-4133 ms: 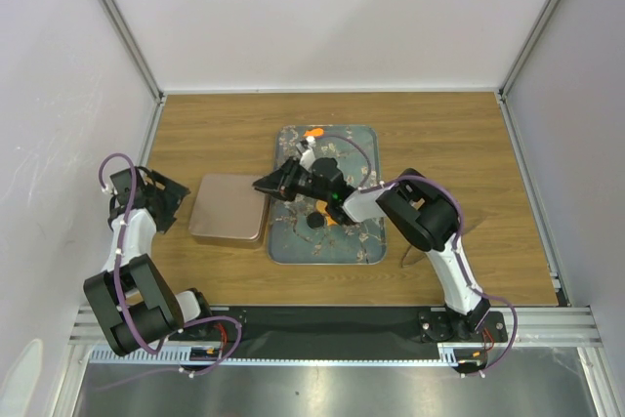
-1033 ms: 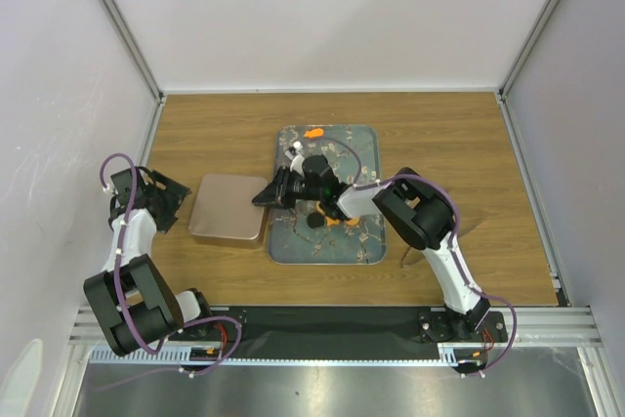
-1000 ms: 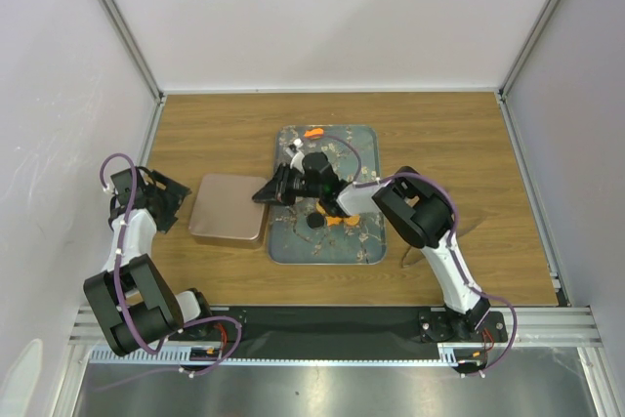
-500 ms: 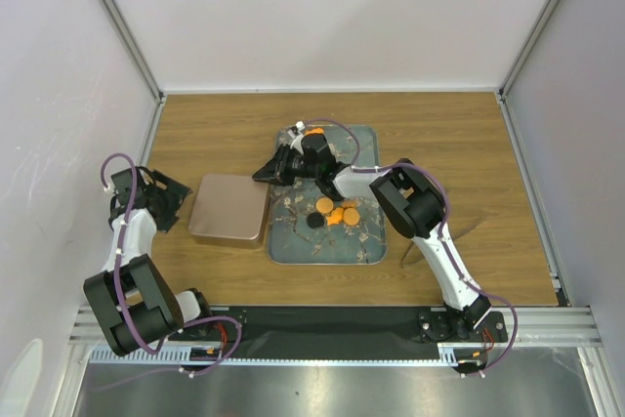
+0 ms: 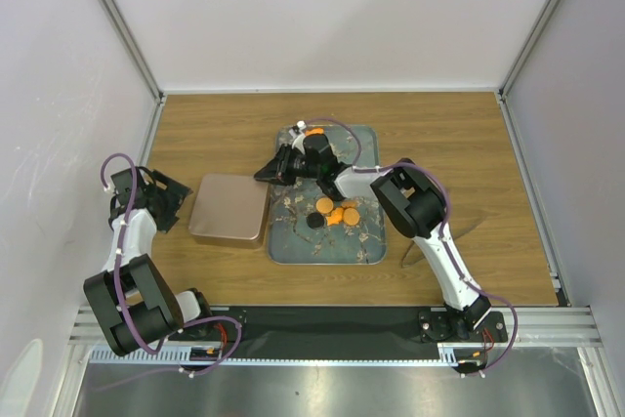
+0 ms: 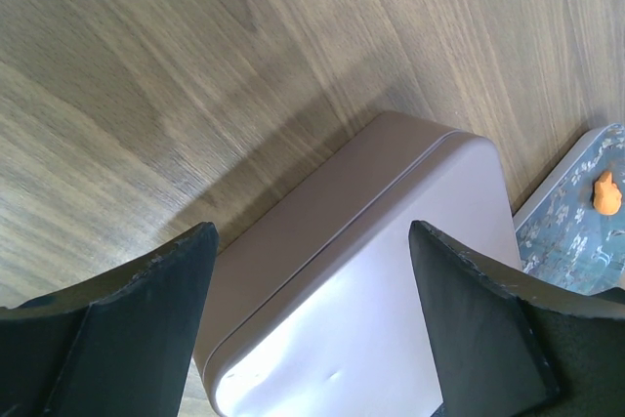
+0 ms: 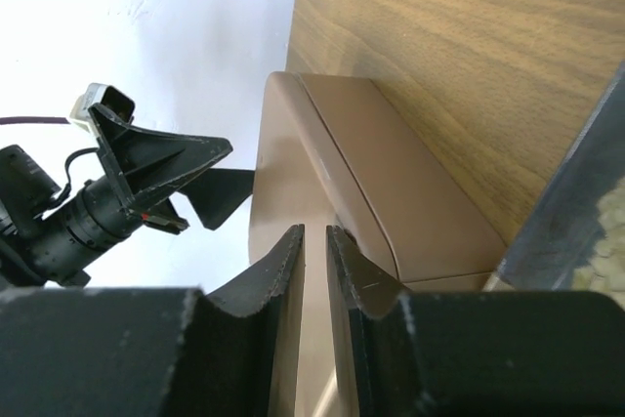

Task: Pack the cookies

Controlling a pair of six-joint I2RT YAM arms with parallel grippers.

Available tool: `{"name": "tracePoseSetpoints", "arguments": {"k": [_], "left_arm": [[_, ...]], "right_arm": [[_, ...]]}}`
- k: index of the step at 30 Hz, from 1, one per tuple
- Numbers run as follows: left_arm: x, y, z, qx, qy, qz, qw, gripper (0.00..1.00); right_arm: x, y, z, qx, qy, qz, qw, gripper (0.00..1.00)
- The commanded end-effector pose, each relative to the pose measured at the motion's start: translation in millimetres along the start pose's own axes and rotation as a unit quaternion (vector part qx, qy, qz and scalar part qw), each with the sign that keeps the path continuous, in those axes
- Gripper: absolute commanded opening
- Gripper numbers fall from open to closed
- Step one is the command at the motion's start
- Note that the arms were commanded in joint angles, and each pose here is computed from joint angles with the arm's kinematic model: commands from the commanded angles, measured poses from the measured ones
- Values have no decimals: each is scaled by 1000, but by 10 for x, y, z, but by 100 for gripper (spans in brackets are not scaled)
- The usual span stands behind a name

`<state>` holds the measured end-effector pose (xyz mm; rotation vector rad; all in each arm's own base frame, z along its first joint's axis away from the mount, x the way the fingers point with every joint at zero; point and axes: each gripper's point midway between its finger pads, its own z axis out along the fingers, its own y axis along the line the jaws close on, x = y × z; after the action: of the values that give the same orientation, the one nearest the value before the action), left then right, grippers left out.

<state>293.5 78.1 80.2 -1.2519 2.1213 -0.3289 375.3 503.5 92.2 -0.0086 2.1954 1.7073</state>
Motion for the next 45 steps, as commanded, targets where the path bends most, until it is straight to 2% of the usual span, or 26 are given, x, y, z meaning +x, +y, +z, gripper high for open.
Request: {"name": "tracePoseSetpoints", "arguments": {"k": [1, 6, 7, 10, 12, 14, 16, 17, 18, 19, 20, 21, 24, 25, 27, 28, 30, 31, 33, 38, 41, 45], "left_arm": [[-89, -136, -74, 21, -13, 19, 1000, 86], [-246, -286, -242, 34, -40, 34, 998, 86], [-252, -319, -271, 36, -43, 40, 998, 86], [-298, -466, -408, 45, -62, 71, 995, 86], [-358, -612, -546, 54, -85, 94, 990, 86], [-299, -785, -644, 64, -92, 132, 985, 86], [-246, -1043, -830, 87, -108, 173, 975, 86], [-231, -1125, -897, 93, -117, 187, 971, 87], [-246, -1232, -1020, 103, -129, 199, 966, 87], [-173, -1381, -1125, 120, -134, 226, 957, 87], [-106, -1428, -1153, 129, -131, 240, 953, 87], [-119, -1504, -1246, 141, -139, 249, 948, 87], [272, -1782, -1417, 198, -115, 319, 920, 87], [330, -1807, -1463, 204, -117, 336, 912, 88], [520, -1873, -1524, 225, -113, 364, 897, 88], [577, -1888, -1542, 231, -113, 373, 891, 88], [686, -1904, -1592, 253, -104, 380, 884, 88], [737, -1908, -1616, 261, -97, 383, 880, 88], [770, -1910, -1693, 274, -99, 390, 874, 88], [863, -1876, -1841, 294, -104, 414, 855, 88], [860, -1821, -1852, 294, -112, 416, 853, 88], [885, -1779, -1849, 297, -112, 418, 851, 88]], "right_arm": [[-142, -258, -148, 67, -6, -18, 998, 22], [-859, 333, -530, 41, -78, -74, 993, 23], [-982, 574, -662, 34, -94, -93, 991, 24], [-1248, 892, -1032, 36, -134, -125, 982, 25], [-1294, 937, -1240, 50, -151, -132, 978, 26], [-1409, 1188, -1556, 52, -185, -159, 968, 31], [-1358, 1160, -1766, 77, -193, -166, 964, 36], [-1420, 1349, -1983, 82, -221, -191, 953, 37], [-1350, 1258, -2101, 105, -222, -188, 951, 39], [-1387, 1443, -2335, 110, -252, -211, 938, 43], [-1362, 1257, -2349, 134, -250, -205, 937, 46], [-1271, 1343, -2557, 142, -261, -211, 931, 48], [-1186, 1505, -3000, 165, -304, -231, 909, 59], [-1107, 1368, -3116, 194, -309, -225, 903, 64], [-970, 1426, -3391, 212, -323, -235, 892, 69], [-973, 1376, -3520, 233, -342, -233, 880, 76], [-860, 1275, -3684, 255, -348, -232, 872, 84], [-801, 1307, -3846, 265, -362, -235, 862, 94], [-715, 1243, -3989, 285, -366, -235, 854, 100], [-580, 1232, -4371, 323, -394, -235, 828, 100], [-557, 1221, -4512, 344, -404, -231, 815, 100], [-543, 1207, -4565, 356, -404, -231, 811, 100]]}}
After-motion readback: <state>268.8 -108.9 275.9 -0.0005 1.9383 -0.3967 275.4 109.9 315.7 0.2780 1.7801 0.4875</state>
